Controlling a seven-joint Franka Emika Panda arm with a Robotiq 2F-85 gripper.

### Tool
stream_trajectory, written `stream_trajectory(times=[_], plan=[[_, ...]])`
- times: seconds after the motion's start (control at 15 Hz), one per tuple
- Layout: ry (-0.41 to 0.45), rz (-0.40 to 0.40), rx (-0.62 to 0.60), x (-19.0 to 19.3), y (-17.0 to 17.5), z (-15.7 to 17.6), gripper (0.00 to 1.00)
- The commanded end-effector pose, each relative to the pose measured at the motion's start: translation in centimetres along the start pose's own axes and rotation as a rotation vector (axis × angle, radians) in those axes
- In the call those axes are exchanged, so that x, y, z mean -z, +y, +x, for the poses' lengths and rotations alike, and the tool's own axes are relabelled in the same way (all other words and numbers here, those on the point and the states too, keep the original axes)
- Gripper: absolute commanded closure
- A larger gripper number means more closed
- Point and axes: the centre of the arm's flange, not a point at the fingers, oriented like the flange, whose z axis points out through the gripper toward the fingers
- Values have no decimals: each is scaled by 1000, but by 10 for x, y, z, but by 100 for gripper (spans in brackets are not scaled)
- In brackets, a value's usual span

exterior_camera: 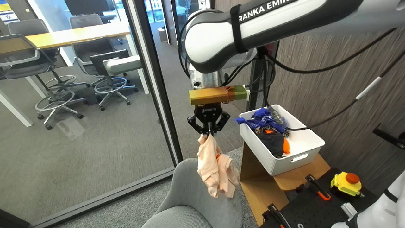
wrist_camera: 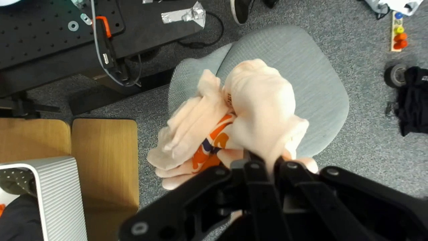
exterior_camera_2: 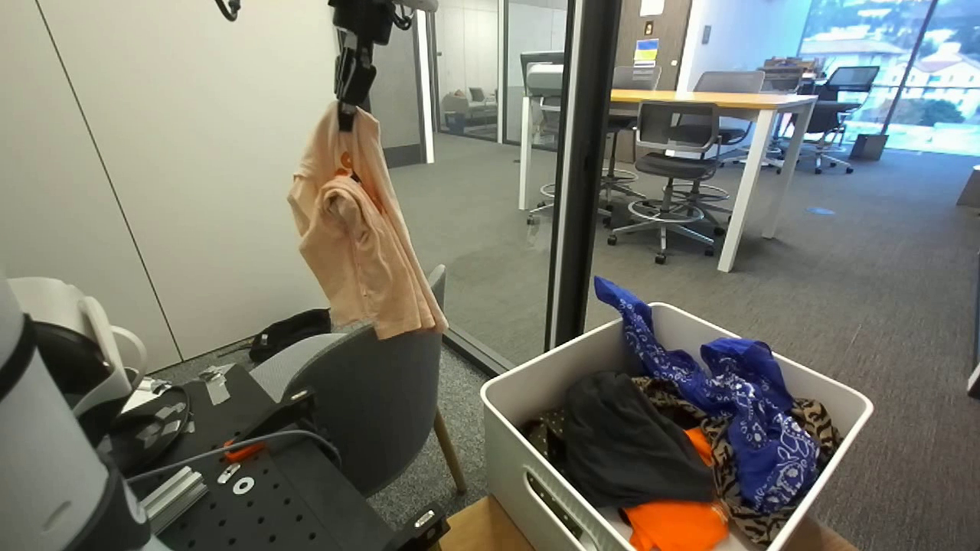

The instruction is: Remove the peach clothing and the black clothing from the box and place them on the backrest of the grey chair

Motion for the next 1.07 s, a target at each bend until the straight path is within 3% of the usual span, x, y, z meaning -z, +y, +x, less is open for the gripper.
stream_trajectory(times=[0.0,0.67,1.0], plan=[[-59,27,-32,20,-27,11,98],[-39,-28,-109,-27,-24,37,98],[0,-116,-100,-40,-6,46,98]])
